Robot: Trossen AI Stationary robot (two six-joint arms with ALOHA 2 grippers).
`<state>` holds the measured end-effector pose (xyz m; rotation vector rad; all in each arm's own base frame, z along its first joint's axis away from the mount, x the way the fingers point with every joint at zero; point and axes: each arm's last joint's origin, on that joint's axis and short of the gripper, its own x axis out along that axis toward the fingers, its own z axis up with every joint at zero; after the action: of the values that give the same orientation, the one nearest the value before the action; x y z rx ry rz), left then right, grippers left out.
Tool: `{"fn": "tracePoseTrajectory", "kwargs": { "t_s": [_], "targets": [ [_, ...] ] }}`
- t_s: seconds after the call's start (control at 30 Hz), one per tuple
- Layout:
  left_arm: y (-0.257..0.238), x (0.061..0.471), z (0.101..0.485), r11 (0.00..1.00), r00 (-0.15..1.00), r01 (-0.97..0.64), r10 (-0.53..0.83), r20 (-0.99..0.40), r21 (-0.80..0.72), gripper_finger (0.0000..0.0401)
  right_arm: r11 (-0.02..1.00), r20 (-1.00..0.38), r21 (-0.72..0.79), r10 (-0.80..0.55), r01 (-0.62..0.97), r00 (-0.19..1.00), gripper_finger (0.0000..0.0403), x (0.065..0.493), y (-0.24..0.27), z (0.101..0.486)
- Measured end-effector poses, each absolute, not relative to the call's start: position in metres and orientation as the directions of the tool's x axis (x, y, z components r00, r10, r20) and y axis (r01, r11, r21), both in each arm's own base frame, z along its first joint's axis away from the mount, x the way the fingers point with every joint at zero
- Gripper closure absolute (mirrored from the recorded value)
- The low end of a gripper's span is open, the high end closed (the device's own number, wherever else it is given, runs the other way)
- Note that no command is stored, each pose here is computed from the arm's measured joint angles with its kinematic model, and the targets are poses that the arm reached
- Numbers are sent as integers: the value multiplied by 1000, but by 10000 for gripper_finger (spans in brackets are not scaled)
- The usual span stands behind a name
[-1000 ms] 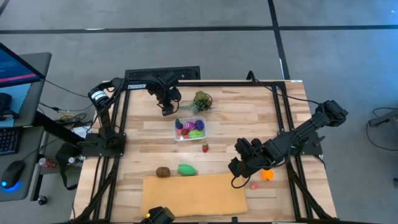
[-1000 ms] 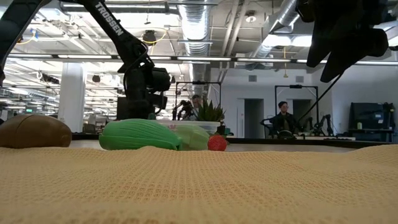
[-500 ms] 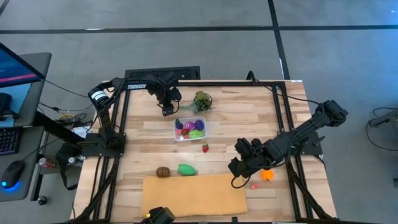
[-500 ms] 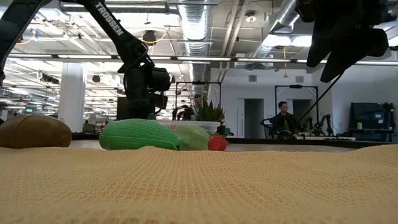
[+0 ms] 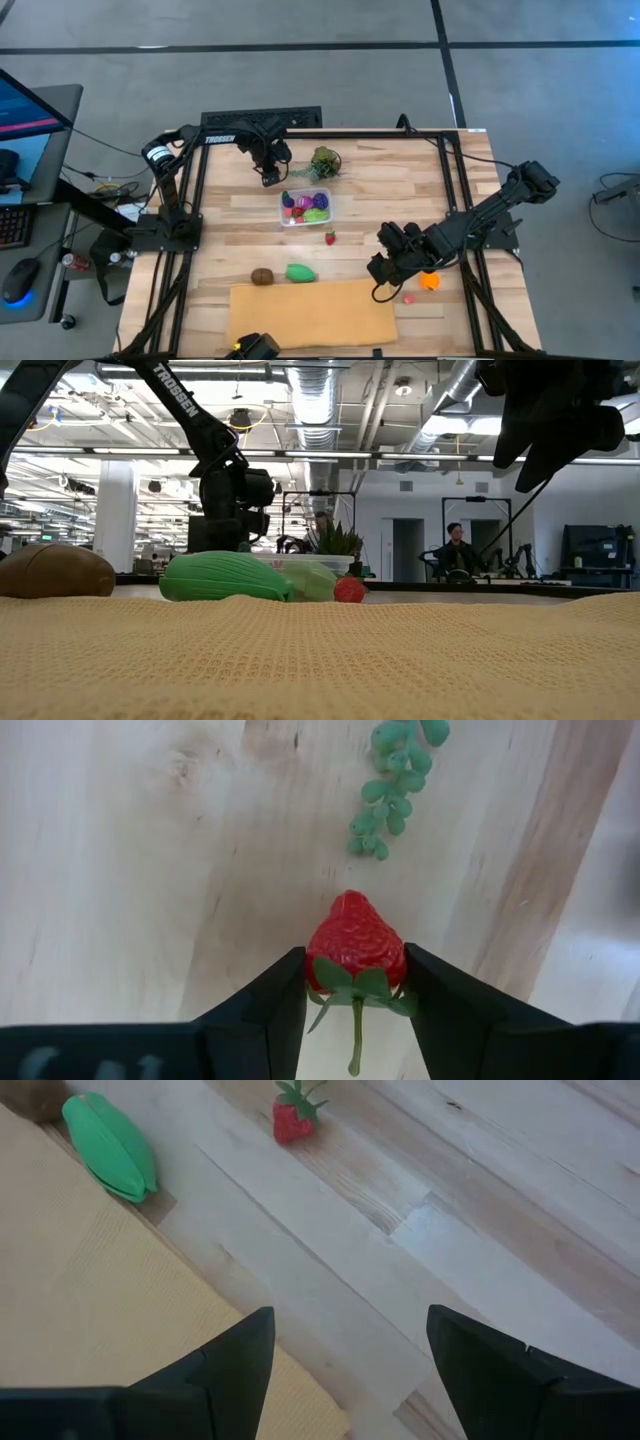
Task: Pick and placing Produce into tupperware
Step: Put the top red strawberry into the transparent bin
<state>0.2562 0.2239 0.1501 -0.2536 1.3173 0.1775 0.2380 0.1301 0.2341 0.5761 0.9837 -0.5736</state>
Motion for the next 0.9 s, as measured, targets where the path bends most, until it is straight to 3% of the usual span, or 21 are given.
{"fn": "tracePoseTrajectory", "kwargs": {
  "t_s": [0.37, 0.7, 0.9],
  "targets": [
    [222, 254, 156, 947, 204, -302, -50, -978, -112, 257, 713, -882, 183, -184, 677, 433, 147, 238, 130, 234],
    [237, 271, 211, 951, 246, -296, -20, -969, -95, 257, 711, -882, 178, -191, 680, 430, 147, 240, 127, 234],
    [234, 282, 245, 951, 303, -268, -70, -950, -156, 257, 721, -881, 171, -193, 671, 432, 147, 240, 127, 234]
  ]
}}
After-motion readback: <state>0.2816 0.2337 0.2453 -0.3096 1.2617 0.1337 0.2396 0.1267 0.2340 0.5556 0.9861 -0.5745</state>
